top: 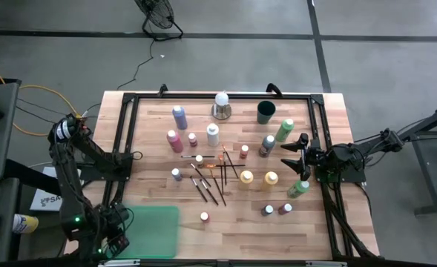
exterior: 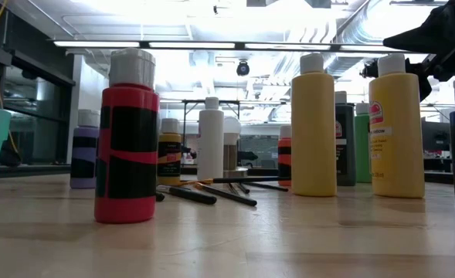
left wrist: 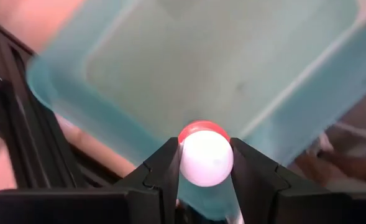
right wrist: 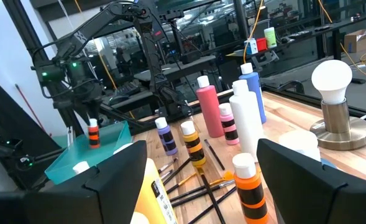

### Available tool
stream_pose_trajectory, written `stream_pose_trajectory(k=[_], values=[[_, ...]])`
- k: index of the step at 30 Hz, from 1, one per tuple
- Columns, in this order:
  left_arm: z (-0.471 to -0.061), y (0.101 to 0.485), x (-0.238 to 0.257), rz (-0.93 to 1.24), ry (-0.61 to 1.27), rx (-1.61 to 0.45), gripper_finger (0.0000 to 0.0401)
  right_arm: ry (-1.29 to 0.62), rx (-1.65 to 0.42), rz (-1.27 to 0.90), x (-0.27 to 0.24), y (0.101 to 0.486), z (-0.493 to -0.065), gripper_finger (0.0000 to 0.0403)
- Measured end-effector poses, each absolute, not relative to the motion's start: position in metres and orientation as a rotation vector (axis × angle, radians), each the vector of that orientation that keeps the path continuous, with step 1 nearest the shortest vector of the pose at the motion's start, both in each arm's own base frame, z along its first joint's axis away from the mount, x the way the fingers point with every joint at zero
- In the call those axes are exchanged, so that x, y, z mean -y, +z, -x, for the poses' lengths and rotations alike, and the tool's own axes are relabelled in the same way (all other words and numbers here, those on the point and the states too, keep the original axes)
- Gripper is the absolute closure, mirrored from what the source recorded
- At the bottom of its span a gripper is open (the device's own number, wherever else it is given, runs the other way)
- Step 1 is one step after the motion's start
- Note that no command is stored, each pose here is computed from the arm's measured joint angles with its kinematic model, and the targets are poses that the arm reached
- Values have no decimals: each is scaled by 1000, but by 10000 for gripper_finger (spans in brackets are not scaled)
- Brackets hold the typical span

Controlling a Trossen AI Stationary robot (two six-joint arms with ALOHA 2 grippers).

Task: Pick & Place Paint Supplies
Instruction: Put the orange paint bottle into the green bin

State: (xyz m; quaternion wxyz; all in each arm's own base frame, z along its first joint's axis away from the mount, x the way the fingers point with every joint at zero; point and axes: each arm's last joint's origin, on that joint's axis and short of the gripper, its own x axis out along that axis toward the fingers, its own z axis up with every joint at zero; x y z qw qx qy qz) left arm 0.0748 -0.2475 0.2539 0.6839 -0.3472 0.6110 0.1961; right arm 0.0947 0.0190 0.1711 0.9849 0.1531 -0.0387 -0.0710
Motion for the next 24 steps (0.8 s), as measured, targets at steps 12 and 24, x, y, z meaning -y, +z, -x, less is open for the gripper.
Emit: stream_pose_trajectory(k=[12, 24], values=[[-72, 249, 226, 637, 656, -1238, 283, -143, 78, -308, -19, 171, -95, 104], [-69, 237, 232, 626, 763, -1236, 283, -143, 78, -308, -19, 171, -95, 104]])
